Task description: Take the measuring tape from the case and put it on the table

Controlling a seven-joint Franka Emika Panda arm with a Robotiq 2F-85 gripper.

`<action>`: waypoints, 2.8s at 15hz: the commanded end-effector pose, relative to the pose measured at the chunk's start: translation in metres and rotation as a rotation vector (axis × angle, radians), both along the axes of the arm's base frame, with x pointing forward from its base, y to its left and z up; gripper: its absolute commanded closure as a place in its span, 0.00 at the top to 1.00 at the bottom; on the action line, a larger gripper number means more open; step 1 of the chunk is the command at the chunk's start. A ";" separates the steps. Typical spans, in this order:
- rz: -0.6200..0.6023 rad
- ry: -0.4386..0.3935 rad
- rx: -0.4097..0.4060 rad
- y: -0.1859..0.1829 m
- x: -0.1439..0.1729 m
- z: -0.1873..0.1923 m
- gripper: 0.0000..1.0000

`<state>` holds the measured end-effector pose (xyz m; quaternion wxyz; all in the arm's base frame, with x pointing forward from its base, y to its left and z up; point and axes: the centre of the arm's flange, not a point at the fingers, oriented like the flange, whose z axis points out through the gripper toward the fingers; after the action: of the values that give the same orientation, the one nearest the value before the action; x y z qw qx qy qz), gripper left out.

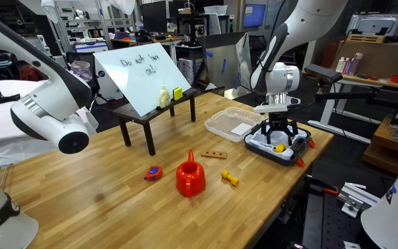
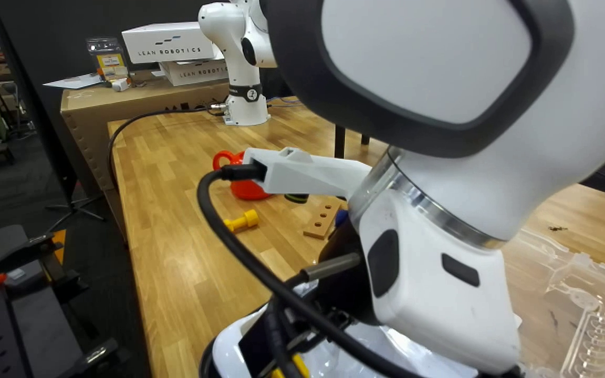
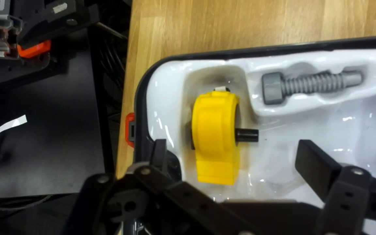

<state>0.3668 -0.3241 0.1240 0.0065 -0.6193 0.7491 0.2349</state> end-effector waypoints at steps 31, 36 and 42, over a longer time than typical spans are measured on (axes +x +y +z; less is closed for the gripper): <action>0.009 -0.045 0.004 -0.003 0.001 0.036 0.08; 0.087 -0.147 -0.109 0.012 0.007 0.084 0.08; 0.350 -0.258 -0.139 0.088 0.028 0.125 0.08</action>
<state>0.4016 -0.2734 0.2336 0.0137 -0.7237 0.6786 0.1243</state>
